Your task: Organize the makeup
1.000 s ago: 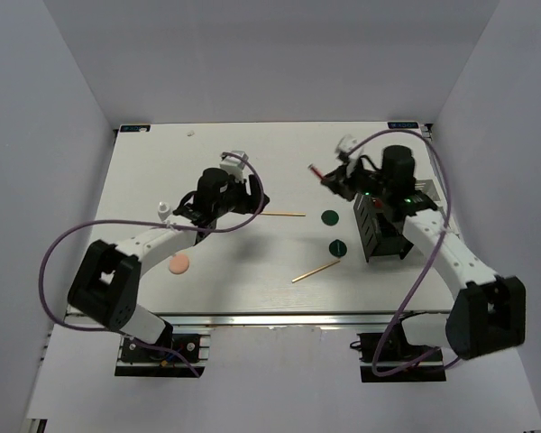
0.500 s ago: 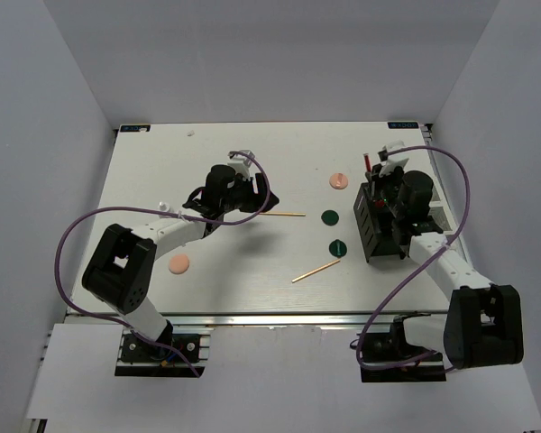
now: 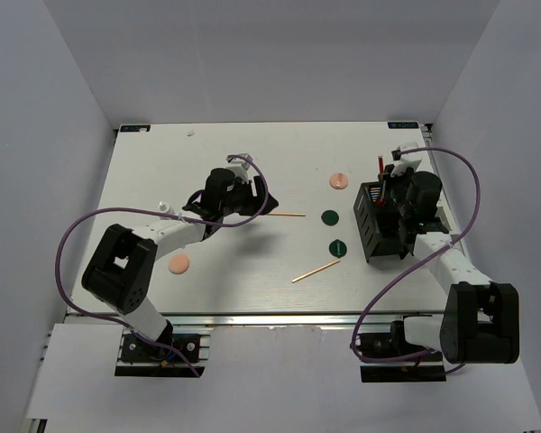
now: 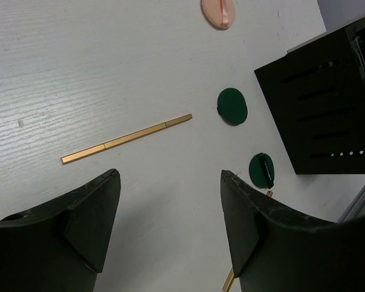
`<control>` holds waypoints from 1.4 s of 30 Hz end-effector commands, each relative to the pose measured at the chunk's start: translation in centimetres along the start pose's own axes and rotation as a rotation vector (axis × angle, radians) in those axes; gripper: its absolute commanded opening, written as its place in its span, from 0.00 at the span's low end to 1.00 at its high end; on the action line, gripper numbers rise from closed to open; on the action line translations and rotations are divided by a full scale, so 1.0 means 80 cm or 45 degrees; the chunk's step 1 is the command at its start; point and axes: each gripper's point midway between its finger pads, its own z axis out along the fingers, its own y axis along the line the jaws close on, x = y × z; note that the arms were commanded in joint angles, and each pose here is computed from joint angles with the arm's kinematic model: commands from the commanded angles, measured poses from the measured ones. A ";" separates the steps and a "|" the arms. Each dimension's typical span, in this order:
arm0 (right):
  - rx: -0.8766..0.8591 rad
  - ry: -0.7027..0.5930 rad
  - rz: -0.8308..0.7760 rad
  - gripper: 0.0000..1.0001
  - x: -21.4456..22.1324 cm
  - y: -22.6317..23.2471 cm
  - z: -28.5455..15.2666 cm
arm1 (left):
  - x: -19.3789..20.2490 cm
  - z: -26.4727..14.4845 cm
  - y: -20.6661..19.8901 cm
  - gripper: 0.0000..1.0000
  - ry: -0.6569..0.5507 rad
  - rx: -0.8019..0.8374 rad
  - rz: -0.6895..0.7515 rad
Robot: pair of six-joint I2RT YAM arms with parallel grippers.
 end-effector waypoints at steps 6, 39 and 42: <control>-0.020 0.049 0.007 0.24 0.023 -0.001 -0.002 | -0.021 -0.013 -0.014 0.77 -0.064 0.031 -0.001; -1.914 0.369 -1.167 0.65 0.158 0.307 -0.168 | -0.144 -0.112 -0.068 0.96 -0.423 -0.006 0.042; -1.933 0.455 -1.218 0.64 0.175 0.311 -0.170 | -0.156 -0.140 -0.064 0.98 -0.508 -0.062 0.033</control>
